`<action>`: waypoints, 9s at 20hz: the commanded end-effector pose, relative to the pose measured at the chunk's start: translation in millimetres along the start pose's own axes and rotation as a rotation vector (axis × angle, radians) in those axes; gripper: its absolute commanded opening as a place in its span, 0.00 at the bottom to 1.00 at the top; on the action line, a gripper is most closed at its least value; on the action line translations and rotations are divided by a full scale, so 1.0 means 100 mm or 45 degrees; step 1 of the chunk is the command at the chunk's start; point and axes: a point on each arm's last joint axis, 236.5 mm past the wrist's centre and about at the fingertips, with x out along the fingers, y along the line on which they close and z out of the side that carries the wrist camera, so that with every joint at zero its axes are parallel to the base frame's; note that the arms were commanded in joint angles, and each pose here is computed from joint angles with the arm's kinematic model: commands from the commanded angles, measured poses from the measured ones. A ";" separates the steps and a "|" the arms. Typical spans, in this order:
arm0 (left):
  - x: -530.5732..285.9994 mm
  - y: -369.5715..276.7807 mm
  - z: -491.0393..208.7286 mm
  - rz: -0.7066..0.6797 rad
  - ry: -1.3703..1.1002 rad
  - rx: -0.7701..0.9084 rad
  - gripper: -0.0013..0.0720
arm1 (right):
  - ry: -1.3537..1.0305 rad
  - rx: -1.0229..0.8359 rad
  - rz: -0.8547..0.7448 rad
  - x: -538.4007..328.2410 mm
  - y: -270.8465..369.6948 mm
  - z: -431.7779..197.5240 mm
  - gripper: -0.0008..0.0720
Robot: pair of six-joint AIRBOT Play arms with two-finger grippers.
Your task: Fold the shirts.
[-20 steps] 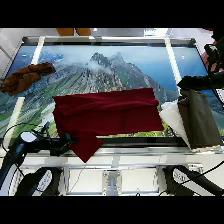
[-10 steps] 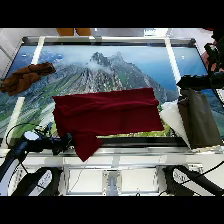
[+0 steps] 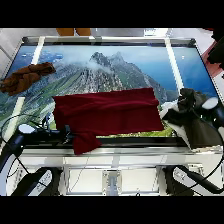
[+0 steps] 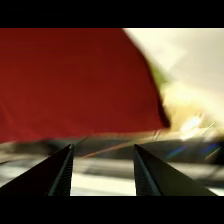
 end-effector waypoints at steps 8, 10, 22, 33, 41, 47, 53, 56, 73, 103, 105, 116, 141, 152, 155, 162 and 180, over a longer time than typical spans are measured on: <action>-0.04 -0.06 0.05 -0.012 -0.015 0.053 0.03 | -0.235 0.596 0.353 0.44 -0.19 0.03 0.62; -0.04 -0.06 0.06 -0.011 -0.019 0.053 0.03 | -0.320 0.647 0.377 0.40 -0.20 0.19 0.60; -0.51 -0.49 0.53 -0.026 -0.234 0.273 0.03 | -0.207 0.348 0.447 0.17 0.13 0.11 0.06; -0.78 -0.58 0.46 0.046 -0.243 0.386 0.03 | 0.031 0.544 0.171 0.48 -0.34 -0.56 0.78; -0.79 -0.58 0.48 0.046 -0.255 0.386 0.03 | -0.408 0.768 0.266 0.45 -0.47 0.17 0.53; -0.79 -0.58 0.49 0.046 -0.258 0.390 0.03 | -0.415 0.731 0.281 0.44 -0.43 0.19 0.07; -0.79 -0.58 0.49 0.049 -0.258 0.409 0.03 | -0.285 0.624 0.352 0.47 -0.21 -0.01 0.58; -0.79 -0.58 0.50 0.051 -0.262 0.420 0.03 | -0.299 0.628 0.345 0.47 -0.23 0.01 0.57; -1.29 -0.36 0.59 0.345 -0.382 0.475 0.03 | -0.288 -0.001 0.264 -0.46 0.33 0.29 0.06; -0.44 -0.55 2.68 0.611 -0.510 0.573 0.51 | -0.377 -0.350 -0.060 0.42 1.08 2.14 0.58; -0.74 -0.92 2.78 0.538 -0.635 0.602 0.51 | -0.459 -0.384 -0.091 0.06 1.09 2.27 0.58; 0.01 -2.31 2.21 0.123 -0.580 0.973 0.51 | -0.070 -0.052 0.094 0.72 0.48 1.95 0.86; 1.46 -1.78 1.22 0.145 0.069 0.870 0.03 | -0.026 -0.709 0.753 -0.26 3.26 1.09 0.06; -1.68 -1.31 2.96 0.832 -0.687 0.779 0.03 | -0.202 -0.957 0.948 0.40 5.19 -0.33 0.05; -2.29 -0.91 2.95 0.859 -0.751 0.598 0.03 | -0.172 -0.870 1.013 0.83 5.43 -0.62 0.05; -2.35 -0.76 2.88 0.815 -0.697 0.565 0.03 | -0.151 -0.426 1.235 1.51 5.69 -0.52 0.71; -2.17 -1.12 2.88 0.599 -0.712 0.628 0.03 | 0.165 -0.440 0.401 2.11 3.19 0.84 0.92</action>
